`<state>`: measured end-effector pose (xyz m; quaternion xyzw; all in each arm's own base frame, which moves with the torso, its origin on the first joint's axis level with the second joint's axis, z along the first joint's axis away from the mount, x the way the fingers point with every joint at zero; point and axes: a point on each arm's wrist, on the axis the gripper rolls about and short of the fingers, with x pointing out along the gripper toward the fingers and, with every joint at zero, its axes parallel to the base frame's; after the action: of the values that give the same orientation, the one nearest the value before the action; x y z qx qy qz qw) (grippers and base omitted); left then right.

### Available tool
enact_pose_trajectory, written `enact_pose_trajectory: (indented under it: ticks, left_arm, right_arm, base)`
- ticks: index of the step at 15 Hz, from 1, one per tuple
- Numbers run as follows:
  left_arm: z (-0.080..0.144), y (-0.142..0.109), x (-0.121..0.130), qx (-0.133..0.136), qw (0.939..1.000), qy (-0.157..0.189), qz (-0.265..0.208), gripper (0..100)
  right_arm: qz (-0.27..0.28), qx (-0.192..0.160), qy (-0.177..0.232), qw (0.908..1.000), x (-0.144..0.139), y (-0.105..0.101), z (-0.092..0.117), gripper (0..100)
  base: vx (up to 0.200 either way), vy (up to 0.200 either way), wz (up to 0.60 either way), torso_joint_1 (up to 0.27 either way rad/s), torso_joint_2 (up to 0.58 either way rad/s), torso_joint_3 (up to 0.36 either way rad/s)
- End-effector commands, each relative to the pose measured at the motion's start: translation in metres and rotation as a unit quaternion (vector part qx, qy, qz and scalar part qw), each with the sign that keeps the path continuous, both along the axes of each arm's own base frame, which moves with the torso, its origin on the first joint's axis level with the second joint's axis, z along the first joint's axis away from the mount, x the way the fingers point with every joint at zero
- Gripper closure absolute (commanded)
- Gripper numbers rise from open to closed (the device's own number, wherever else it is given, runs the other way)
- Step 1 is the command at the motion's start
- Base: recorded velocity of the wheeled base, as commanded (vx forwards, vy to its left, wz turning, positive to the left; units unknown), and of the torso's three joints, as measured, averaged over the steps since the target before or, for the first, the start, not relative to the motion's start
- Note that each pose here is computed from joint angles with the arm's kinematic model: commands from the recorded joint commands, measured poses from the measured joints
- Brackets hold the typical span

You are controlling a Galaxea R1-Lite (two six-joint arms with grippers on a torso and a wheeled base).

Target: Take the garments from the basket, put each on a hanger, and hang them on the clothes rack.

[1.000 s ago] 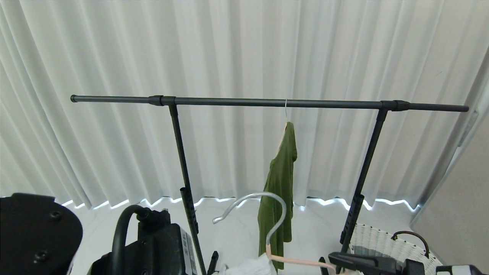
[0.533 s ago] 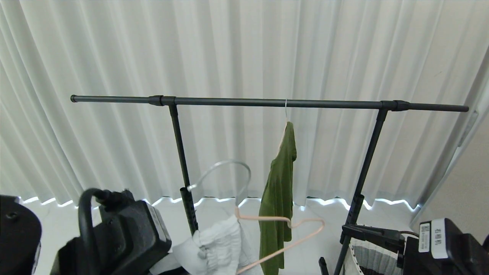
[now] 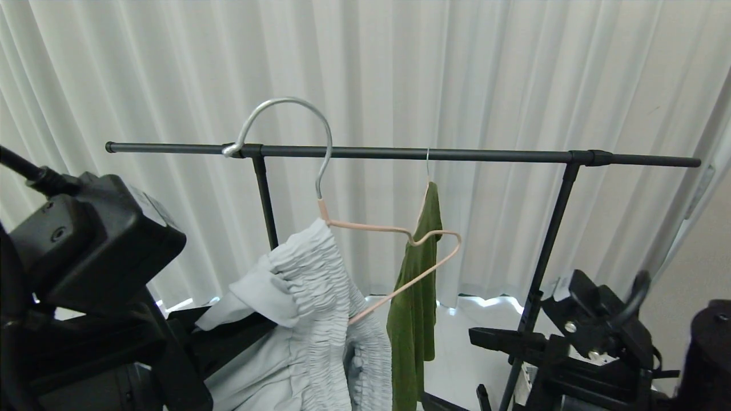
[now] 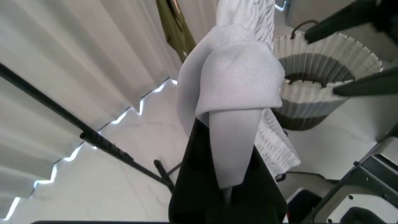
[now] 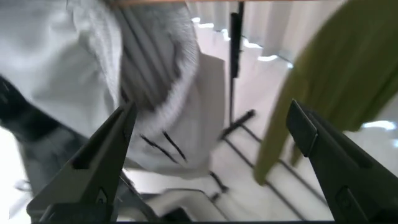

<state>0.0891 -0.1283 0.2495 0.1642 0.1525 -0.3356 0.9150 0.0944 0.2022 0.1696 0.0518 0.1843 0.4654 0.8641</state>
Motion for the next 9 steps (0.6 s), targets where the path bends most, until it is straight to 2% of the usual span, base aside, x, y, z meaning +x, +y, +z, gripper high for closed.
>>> enact_pose_trajectory:
  ticks: [1,3,4,7,9]
  left_arm:
    - [0.005,0.000,0.000,-0.008,1.0000,-0.005,0.000,100]
    - [0.006,0.000,0.000,-0.008,0.9999,-0.006,-0.001,100]
    - [0.007,0.000,0.000,-0.011,0.9999,-0.007,0.000,100]
    - [0.012,-0.001,0.000,-0.019,0.9998,-0.011,0.000,100]
    - [0.015,-0.001,0.000,-0.023,0.9997,-0.013,-0.002,100]
  right_arm:
    - [0.009,-0.009,0.022,0.9997,0.007,0.034,-0.008,0]
    - [0.011,-0.006,0.028,0.9995,0.012,0.052,-0.008,0]
    - [-0.001,-0.015,0.031,0.9994,0.015,0.057,-0.014,0]
    - [-0.050,-0.022,0.049,0.9973,0.019,0.061,-0.025,0]
    - [-0.062,-0.023,0.057,0.9962,0.020,0.062,-0.029,0]
  base:
    - [0.000,0.000,0.00,0.000,0.00,0.000]
    - [0.000,0.000,0.00,0.000,0.00,0.000]
    - [0.000,0.000,0.00,0.000,0.00,0.000]
    - [0.000,0.000,0.00,0.000,0.00,0.000]
    - [0.000,0.000,0.00,0.000,0.00,0.000]
